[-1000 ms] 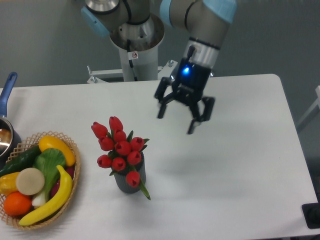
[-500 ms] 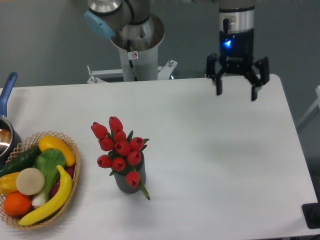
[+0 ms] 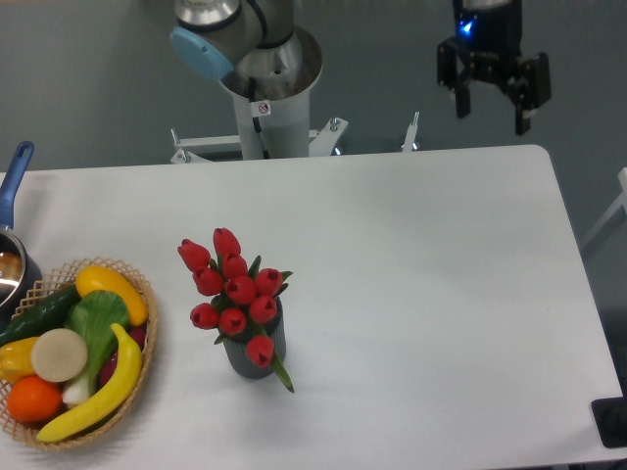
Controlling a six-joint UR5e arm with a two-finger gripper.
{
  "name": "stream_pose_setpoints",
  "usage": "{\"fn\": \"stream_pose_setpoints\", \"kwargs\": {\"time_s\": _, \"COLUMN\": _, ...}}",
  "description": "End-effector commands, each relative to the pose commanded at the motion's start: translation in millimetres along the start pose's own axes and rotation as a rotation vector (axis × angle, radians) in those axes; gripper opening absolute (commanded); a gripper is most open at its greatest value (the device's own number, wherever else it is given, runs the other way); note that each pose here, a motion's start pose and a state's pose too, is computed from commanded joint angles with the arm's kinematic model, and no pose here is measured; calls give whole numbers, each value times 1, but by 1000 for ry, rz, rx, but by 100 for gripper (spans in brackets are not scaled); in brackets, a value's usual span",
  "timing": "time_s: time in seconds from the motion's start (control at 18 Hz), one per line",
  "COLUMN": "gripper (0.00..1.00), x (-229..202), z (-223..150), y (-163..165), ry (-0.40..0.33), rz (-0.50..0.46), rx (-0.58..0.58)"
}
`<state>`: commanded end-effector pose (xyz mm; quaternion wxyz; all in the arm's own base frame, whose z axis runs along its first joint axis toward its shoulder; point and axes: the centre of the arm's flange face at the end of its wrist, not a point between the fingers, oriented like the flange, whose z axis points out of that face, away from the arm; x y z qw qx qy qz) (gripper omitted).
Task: Insert the flowers into the vase
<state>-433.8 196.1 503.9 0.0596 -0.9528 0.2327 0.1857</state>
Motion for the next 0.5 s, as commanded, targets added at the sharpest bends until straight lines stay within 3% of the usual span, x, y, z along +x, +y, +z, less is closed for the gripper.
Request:
{"fn": "stream_pose_setpoints", "kwargs": {"time_s": 0.22, "gripper": 100, "x": 7, "z": -5, "y": 16, "ry": 31, "rz": 156, "rx": -41}}
{"fn": "stream_pose_setpoints", "kwargs": {"time_s": 0.5, "gripper": 100, "x": 11, "z": -2, "y": 19, "ry": 43, "rz": 156, "rx": -43}}
